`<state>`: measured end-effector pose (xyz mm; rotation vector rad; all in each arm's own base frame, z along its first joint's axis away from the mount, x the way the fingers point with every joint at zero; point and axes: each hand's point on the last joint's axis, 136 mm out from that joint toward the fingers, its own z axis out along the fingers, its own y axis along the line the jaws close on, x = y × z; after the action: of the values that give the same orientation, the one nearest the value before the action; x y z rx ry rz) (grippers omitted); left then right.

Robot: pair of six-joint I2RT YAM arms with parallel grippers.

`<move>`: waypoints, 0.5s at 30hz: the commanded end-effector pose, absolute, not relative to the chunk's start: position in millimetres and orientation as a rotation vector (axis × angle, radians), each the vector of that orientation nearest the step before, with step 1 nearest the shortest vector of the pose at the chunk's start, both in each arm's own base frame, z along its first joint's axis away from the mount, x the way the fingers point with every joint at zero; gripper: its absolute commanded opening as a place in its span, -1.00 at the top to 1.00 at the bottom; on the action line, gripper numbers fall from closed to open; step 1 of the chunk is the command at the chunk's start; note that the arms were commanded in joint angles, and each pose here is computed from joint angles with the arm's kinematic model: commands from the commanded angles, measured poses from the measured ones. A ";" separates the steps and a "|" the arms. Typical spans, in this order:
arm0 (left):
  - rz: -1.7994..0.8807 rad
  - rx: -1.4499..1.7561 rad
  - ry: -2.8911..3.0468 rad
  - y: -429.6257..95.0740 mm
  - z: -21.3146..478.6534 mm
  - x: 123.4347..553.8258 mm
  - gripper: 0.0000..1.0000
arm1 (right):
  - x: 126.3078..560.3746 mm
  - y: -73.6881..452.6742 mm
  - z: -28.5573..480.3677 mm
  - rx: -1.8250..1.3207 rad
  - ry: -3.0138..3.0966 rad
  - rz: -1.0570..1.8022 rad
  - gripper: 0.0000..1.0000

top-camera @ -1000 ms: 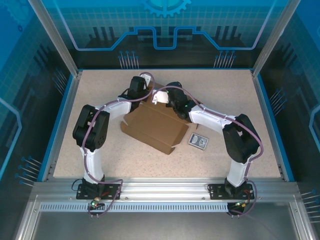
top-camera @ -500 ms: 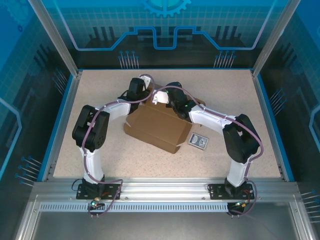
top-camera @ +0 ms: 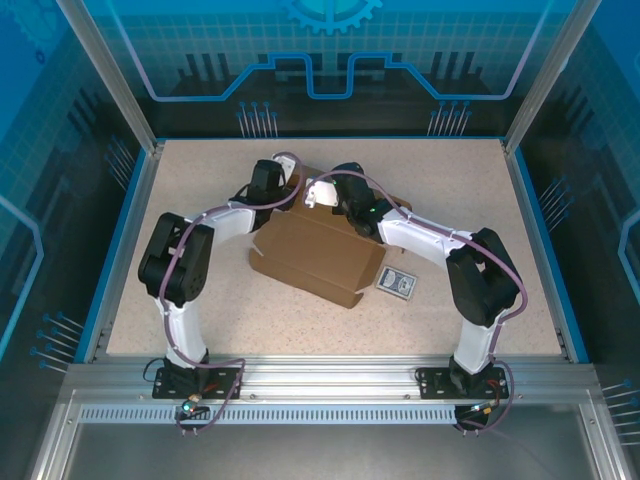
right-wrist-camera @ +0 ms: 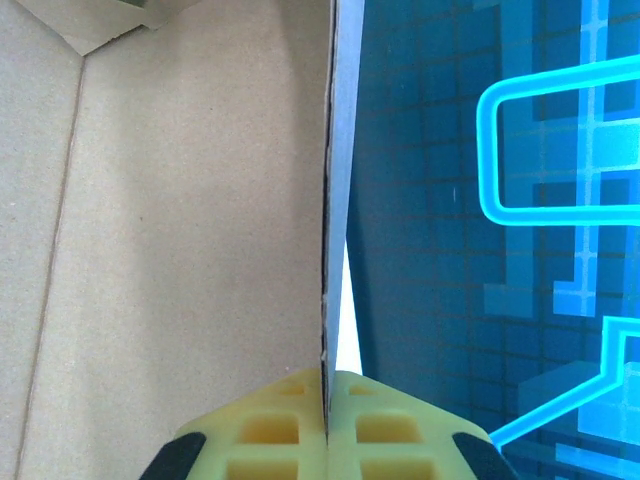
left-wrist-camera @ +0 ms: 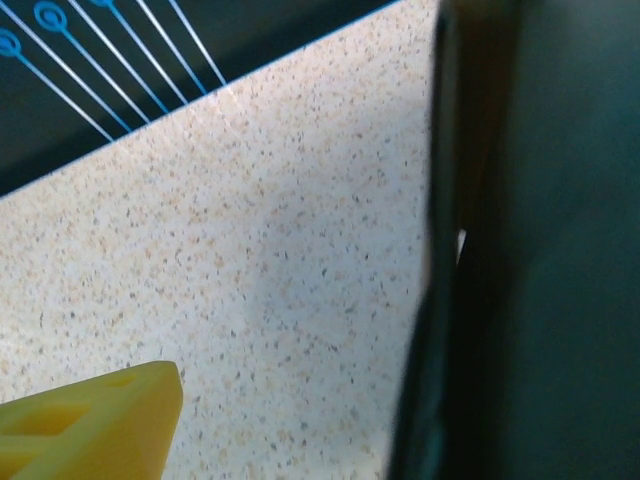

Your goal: Fold the paper box

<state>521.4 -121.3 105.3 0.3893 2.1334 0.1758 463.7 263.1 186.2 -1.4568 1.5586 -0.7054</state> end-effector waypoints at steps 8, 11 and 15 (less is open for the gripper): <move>-0.125 0.341 2.164 -121.5 124.8 489.0 -0.71 | 464.3 260.1 196.1 -1.449 1.576 -0.695 1.00; -0.281 0.285 2.143 -124.2 136.5 479.0 -0.72 | 464.5 259.3 195.1 -1.451 1.580 -0.693 1.00; -0.511 0.186 2.117 -124.4 142.4 472.2 -0.71 | 464.2 258.3 195.4 -1.450 1.589 -0.684 1.00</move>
<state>480.7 -111.6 130.5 0.2484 2.1506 -0.2618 463.9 260.8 185.8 -1.4577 1.5756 -0.7009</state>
